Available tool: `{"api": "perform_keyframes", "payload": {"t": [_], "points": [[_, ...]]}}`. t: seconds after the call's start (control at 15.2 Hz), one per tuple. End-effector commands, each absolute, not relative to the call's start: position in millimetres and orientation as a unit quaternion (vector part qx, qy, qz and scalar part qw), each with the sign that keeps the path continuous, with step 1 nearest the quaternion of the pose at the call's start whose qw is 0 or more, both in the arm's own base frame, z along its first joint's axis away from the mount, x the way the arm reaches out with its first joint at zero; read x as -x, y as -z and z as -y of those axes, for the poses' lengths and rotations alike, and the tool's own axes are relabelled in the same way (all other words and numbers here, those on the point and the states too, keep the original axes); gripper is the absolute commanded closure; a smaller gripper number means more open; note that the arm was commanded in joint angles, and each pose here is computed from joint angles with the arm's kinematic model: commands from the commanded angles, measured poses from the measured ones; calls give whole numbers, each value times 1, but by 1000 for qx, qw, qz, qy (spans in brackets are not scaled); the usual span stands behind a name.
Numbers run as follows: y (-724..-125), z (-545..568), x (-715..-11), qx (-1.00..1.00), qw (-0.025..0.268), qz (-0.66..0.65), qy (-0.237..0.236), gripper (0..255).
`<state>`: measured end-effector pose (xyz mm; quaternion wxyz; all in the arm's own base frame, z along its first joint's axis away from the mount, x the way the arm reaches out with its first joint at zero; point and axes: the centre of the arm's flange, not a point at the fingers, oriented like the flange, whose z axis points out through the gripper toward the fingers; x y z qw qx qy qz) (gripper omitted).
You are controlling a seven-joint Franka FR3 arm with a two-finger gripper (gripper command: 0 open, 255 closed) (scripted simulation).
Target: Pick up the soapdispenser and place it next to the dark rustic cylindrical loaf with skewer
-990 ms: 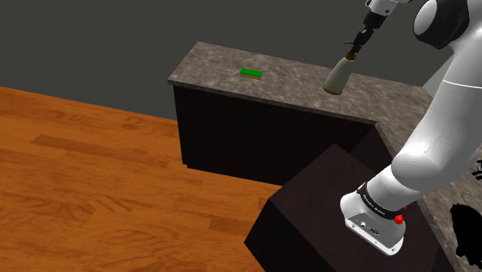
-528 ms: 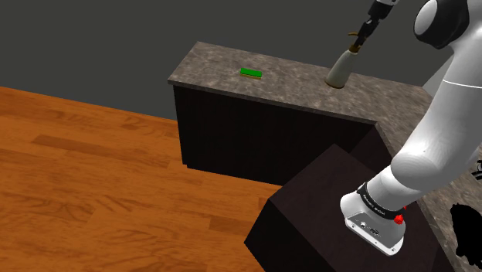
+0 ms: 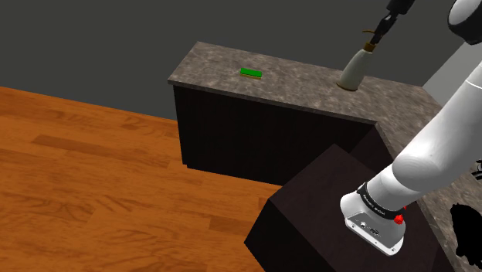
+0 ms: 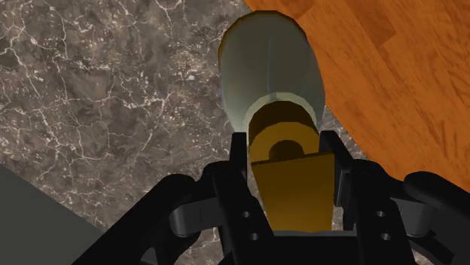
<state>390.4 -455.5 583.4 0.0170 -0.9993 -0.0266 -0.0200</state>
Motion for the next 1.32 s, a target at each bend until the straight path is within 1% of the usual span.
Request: {"api": "perform_keyframes", "payload": {"t": [0.0,1.25], "points": [[-590,449,-364,999,17,27,20,255],[-664,404,-129,999,17,27,20,255]]}}
